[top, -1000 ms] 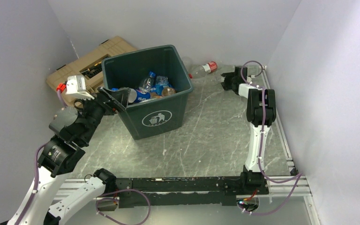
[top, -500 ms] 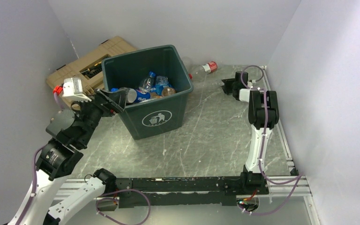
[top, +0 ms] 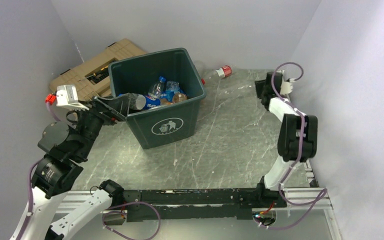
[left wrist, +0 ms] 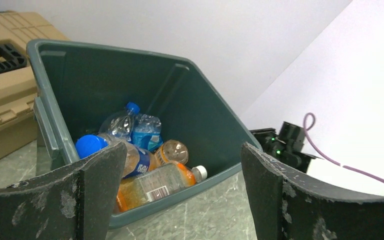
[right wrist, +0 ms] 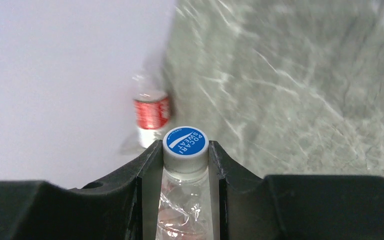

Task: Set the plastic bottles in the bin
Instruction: Pick up the plastic bottle at the center of the board.

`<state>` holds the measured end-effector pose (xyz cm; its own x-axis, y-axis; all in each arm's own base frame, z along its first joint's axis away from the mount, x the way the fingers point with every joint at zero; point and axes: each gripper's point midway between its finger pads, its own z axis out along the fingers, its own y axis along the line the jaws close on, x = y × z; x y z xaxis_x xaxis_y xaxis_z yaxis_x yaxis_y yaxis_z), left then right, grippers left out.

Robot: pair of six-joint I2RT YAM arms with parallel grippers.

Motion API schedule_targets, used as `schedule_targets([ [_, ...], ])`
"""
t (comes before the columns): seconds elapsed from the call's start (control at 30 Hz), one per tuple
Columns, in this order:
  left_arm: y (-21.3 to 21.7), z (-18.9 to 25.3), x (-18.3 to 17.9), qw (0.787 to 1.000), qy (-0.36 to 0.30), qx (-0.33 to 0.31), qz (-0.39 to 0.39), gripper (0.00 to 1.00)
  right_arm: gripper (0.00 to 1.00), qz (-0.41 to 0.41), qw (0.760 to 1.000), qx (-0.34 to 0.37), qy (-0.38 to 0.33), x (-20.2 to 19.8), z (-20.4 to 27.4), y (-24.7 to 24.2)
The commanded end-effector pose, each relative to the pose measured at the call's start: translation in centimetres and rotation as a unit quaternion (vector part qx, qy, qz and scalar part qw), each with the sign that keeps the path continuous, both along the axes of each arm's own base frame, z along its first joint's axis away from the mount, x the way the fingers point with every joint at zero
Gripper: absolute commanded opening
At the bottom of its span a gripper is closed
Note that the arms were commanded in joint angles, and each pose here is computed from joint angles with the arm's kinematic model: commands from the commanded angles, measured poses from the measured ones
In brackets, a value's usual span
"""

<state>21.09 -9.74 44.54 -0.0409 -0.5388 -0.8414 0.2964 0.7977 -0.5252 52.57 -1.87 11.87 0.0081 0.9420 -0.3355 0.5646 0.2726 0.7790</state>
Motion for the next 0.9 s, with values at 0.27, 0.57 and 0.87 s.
schedule_targets([
  [0.27, -0.9, 5.7, 0.7, 0.998, -0.056, -0.033, -0.01, 0.99, 0.0, -0.026, 0.964, -0.136, -0.225, -10.8, 25.8, -2.3],
  [0.57, -10.9, 9.1, 0.8, 0.964, -0.1, 0.014, -0.246, 0.99, 0.0, 0.123, 0.917, -0.227, -0.305, -24.9, 32.2, 3.4],
  [0.87, -20.0, 5.4, -0.6, 0.887, -0.056, 0.043, -0.456, 1.0, 0.0, 0.364, 0.837, -0.21, -0.35, -34.1, 30.9, 12.4],
])
